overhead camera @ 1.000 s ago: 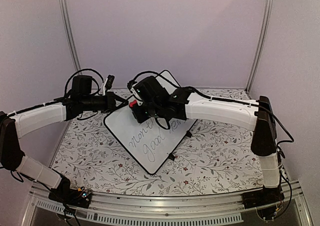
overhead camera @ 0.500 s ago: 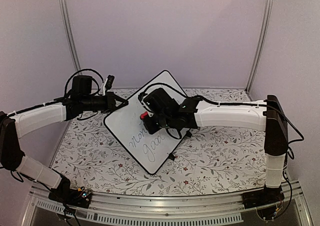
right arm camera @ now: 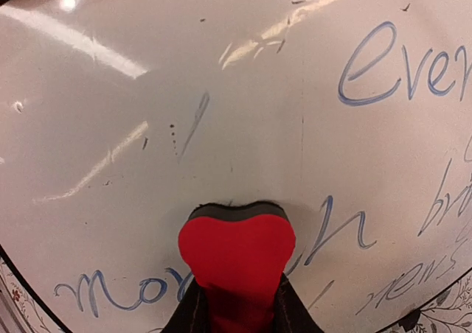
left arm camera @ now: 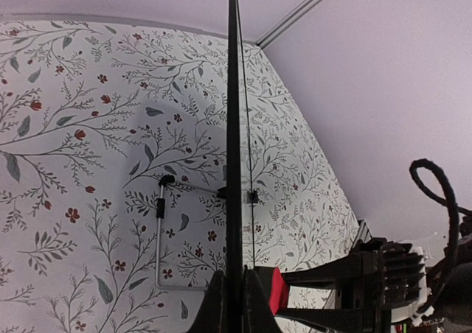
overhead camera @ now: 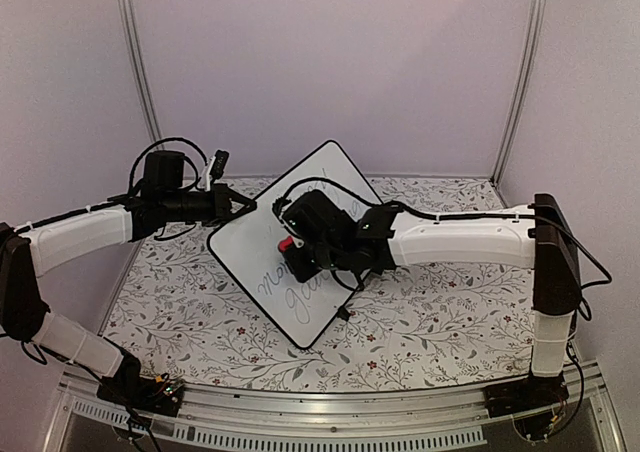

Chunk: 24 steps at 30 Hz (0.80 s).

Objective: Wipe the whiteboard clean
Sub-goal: Erase the whiteboard at the center of the board.

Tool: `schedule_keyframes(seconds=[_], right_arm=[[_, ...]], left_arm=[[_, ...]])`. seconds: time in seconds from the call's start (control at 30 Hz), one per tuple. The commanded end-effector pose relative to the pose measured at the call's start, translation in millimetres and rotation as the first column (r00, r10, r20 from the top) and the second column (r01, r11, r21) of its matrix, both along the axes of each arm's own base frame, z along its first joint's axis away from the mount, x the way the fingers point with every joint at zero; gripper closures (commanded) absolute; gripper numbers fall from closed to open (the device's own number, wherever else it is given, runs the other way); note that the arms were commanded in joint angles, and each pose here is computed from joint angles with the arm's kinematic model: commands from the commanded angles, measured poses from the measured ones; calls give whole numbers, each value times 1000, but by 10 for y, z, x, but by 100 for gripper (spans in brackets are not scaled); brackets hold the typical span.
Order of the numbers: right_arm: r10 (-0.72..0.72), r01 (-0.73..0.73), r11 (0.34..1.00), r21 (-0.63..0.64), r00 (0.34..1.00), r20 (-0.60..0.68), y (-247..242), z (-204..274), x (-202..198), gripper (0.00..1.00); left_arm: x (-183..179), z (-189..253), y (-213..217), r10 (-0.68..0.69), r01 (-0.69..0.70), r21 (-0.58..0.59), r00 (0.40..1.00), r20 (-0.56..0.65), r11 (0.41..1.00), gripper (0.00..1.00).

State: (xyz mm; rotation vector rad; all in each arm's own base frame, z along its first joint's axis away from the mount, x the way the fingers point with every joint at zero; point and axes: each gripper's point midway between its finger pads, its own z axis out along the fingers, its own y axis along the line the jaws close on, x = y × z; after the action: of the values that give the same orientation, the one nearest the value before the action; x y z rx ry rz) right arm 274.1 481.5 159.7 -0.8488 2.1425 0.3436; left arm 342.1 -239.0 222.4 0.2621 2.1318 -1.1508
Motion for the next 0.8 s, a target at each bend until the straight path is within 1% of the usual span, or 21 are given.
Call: schedule_keyframes(seconds=[0.0,0.17,0.3,0.53,0.67,0.77], right_arm=[[25,-29,998,-54,998,-64,-109,-213,-208,91],[17,-20,999,-44,998,-64,-169,-200,-225,92],[31,-32,999,-30,999,-28,-71,-65,-166,91],[41,-42,999,30,998,37,159,243,123,91],[40,-43,996,83,998,47,236,385,302,92],[50,-55,994,100,997,50,293,421,330,92]], left_arm=[[-87,197,-122,-63,65,-19,994,88,998,100],[-86,202,-125,-65,67,-21,994,88,998,100],[-83,194,-124,-65,67,-21,994,87,998,100],[-88,187,-130,-66,68,-17,994,87,998,100],[-99,192,-141,-68,70,-15,993,91,997,100],[-98,187,-141,-68,70,-14,994,90,997,100]])
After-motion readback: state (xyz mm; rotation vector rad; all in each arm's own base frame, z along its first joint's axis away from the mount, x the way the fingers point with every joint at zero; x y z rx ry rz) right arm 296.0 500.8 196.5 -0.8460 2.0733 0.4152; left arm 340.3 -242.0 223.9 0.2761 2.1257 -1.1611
